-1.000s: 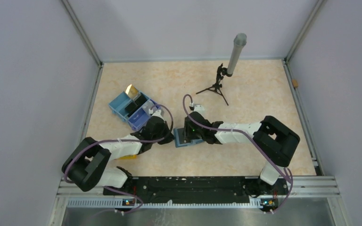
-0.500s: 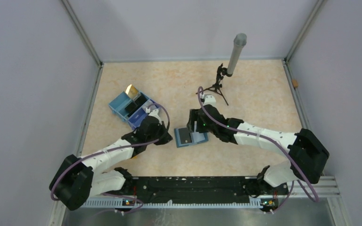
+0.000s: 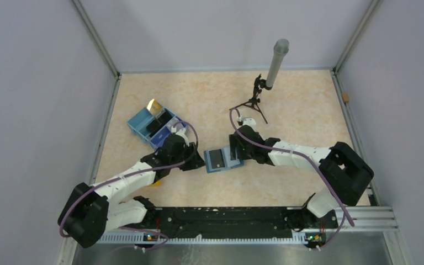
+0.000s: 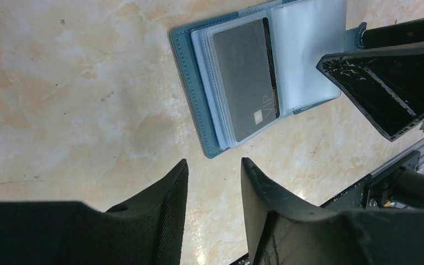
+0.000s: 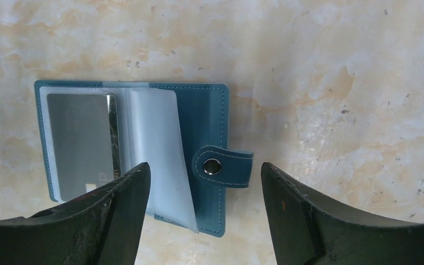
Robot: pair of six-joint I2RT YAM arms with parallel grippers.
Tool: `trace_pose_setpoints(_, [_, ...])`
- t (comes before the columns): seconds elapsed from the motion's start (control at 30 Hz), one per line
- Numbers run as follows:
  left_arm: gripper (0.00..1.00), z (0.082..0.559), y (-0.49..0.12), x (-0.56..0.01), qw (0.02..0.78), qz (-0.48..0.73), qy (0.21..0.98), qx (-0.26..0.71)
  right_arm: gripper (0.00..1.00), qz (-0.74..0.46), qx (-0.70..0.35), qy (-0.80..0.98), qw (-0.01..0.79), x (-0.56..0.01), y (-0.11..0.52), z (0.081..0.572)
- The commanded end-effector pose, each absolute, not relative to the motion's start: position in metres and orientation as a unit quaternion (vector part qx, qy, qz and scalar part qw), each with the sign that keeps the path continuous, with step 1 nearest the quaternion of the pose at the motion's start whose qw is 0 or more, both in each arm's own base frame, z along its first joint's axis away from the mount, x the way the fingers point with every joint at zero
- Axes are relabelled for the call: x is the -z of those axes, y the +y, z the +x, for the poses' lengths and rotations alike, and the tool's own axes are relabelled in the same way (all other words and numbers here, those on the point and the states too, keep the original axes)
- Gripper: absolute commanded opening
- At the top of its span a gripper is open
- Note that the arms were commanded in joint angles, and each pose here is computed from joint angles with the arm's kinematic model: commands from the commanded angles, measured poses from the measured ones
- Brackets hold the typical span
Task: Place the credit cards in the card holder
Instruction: Close the card holder at the center of the board.
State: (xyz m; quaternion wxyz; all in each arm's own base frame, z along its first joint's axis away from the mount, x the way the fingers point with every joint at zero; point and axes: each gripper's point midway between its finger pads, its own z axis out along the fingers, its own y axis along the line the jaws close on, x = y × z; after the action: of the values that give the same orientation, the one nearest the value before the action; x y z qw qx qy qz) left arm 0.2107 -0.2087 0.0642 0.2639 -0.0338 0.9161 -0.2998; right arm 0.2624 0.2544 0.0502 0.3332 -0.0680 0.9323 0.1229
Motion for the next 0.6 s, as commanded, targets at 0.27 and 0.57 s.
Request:
trace_pose_setpoints(0.27, [0.39,0.219,-0.215,-0.069,0.259,-0.05,0.902,0.343,0.29,-0.058,-0.147,0.923,0.35,-0.053,0.255,0.275])
trace_pose_setpoints(0.57, [0.37,0.224,-0.208,-0.057,0.261,-0.059,0.901,0.341,0.02,-0.069,-0.229,0.897,0.371,-0.095,0.275,0.269])
